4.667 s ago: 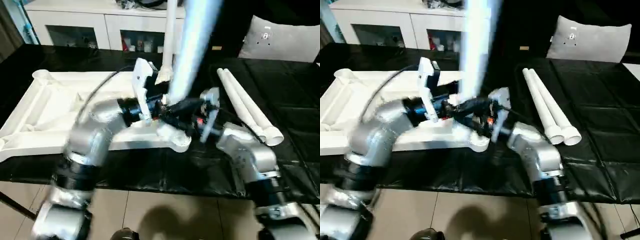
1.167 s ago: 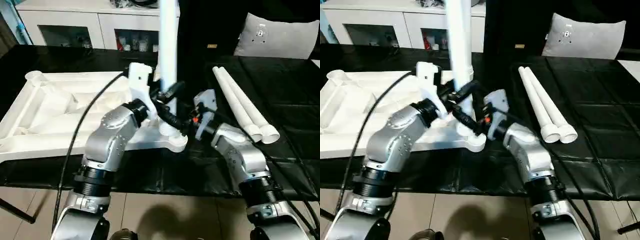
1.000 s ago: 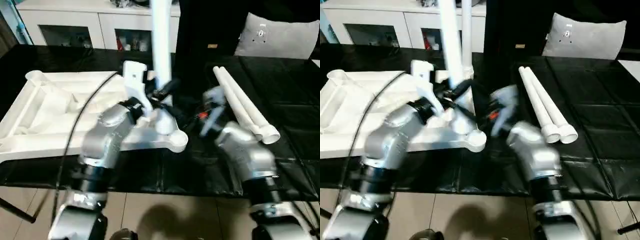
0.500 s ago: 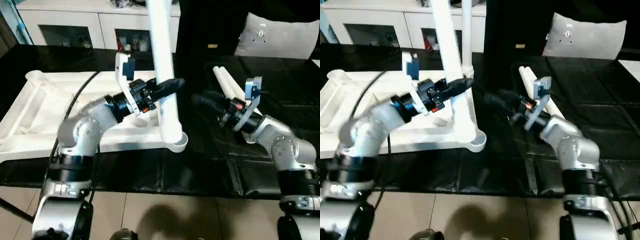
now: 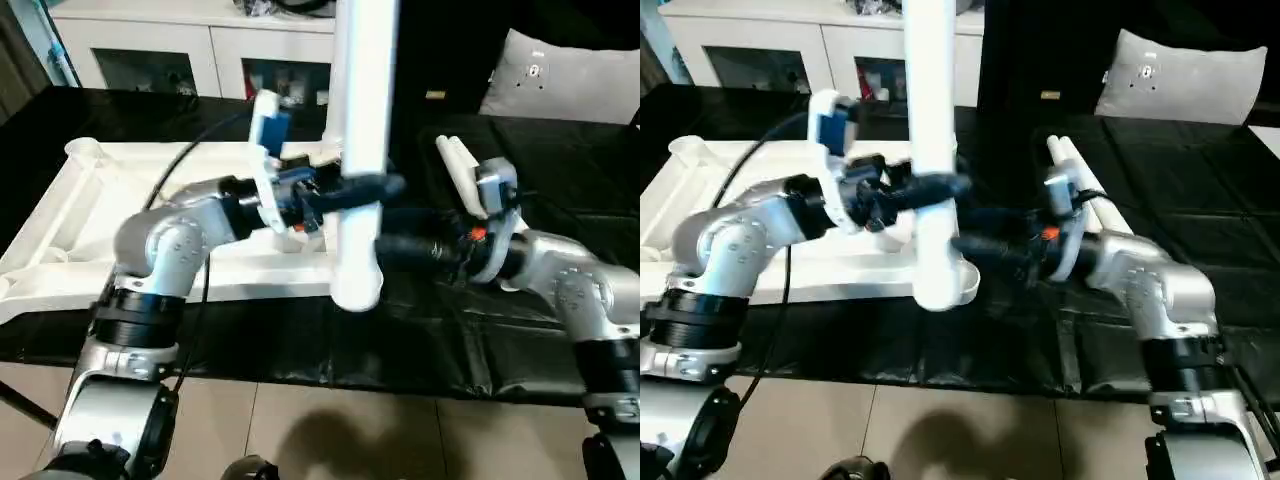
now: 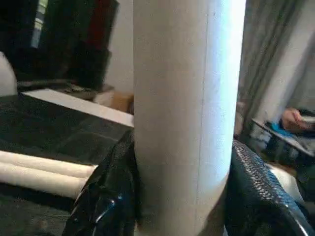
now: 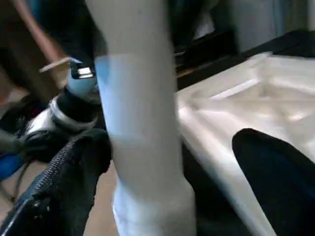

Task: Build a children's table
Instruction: Pick table leg

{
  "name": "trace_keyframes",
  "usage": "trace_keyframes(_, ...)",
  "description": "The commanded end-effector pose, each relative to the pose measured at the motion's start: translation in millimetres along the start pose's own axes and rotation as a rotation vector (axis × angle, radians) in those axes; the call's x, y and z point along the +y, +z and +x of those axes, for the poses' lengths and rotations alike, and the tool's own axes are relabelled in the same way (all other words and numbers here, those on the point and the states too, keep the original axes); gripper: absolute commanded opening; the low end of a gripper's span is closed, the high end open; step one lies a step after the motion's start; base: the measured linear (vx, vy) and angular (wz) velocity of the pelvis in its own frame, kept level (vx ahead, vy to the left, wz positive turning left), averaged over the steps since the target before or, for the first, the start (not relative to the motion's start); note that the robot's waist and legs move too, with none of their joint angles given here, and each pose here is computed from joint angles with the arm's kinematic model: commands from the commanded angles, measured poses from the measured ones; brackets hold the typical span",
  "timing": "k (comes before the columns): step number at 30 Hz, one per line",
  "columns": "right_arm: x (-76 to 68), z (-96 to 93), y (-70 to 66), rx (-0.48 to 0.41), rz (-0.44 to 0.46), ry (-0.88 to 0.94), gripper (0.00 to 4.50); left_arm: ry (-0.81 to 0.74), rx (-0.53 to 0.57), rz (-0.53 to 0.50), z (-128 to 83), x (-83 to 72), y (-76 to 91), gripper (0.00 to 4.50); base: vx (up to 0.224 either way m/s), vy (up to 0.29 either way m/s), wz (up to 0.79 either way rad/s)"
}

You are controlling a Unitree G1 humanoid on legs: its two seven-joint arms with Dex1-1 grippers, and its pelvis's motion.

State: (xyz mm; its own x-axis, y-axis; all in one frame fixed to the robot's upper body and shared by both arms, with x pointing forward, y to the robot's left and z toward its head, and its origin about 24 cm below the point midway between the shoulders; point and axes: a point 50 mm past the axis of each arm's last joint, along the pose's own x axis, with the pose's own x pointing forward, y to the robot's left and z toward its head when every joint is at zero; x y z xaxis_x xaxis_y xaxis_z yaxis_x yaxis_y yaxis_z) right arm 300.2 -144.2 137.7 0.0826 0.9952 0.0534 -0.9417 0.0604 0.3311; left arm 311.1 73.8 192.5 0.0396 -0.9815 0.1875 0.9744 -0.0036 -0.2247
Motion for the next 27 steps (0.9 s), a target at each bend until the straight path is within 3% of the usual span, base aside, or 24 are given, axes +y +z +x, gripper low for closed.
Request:
trace_keyframes(1, 1.1, 3.3, 7.2, 0.022, -0.035, 0.022, 4.5, -0.046, 0.007, 0.047, 7, -5.1, 8.6, 1.89, 0.0, 0.0, 0.0)
trace_keyframes(5, 0.2, 8.2, 8.3, 0.046, -0.046, 0.041, 4.5, -0.074, 0.024, 0.06, 11, -7.7, 8.1, 1.89, 0.0, 0.0, 0.0)
trace_keyframes(27, 4.0, 12.0, 2.8, 0.114, 0.005, 0.144, 2.64, -0.099, 0.074, 0.117, 19, -7.0, 3.4, 1.89, 0.0, 0.0, 0.0)
